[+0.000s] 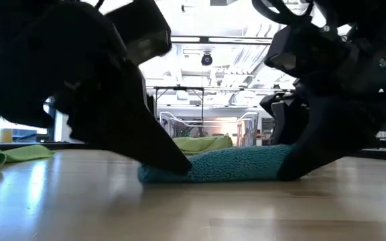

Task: Roll microfiber towels into tight, uniform cylinder then place into a basket
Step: Roll the blue microfiber cloth

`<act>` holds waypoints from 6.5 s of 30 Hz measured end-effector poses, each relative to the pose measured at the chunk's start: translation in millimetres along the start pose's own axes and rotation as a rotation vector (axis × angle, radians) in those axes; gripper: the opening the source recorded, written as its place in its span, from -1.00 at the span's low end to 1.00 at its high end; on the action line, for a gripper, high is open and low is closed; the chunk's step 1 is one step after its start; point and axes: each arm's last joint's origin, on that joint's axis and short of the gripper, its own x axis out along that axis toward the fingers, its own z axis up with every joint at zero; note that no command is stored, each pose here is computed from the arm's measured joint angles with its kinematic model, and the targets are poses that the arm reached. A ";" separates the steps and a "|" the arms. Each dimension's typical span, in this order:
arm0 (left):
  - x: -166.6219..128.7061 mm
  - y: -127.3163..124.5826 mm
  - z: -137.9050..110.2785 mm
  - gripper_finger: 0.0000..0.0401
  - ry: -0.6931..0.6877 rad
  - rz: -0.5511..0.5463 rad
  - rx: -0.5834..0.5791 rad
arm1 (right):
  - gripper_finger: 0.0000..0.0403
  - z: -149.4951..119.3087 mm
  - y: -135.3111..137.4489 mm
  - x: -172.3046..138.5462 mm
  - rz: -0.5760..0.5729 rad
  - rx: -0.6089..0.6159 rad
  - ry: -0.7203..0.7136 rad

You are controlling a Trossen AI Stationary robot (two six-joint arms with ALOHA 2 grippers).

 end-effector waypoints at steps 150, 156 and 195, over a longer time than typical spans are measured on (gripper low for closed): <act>0.6 3.4 2.0 -0.34 -0.013 0.075 0.244 | -0.95 2.3 -72.8 6.1 0.457 0.731 0.186; 1.8 5.0 -3.5 -0.34 0.041 0.068 0.129 | -0.71 2.6 -72.7 6.0 0.466 0.658 0.167; 3.7 7.9 -4.1 -0.35 0.065 0.039 -0.042 | -0.22 4.2 12.2 -15.9 -0.150 -0.255 -0.048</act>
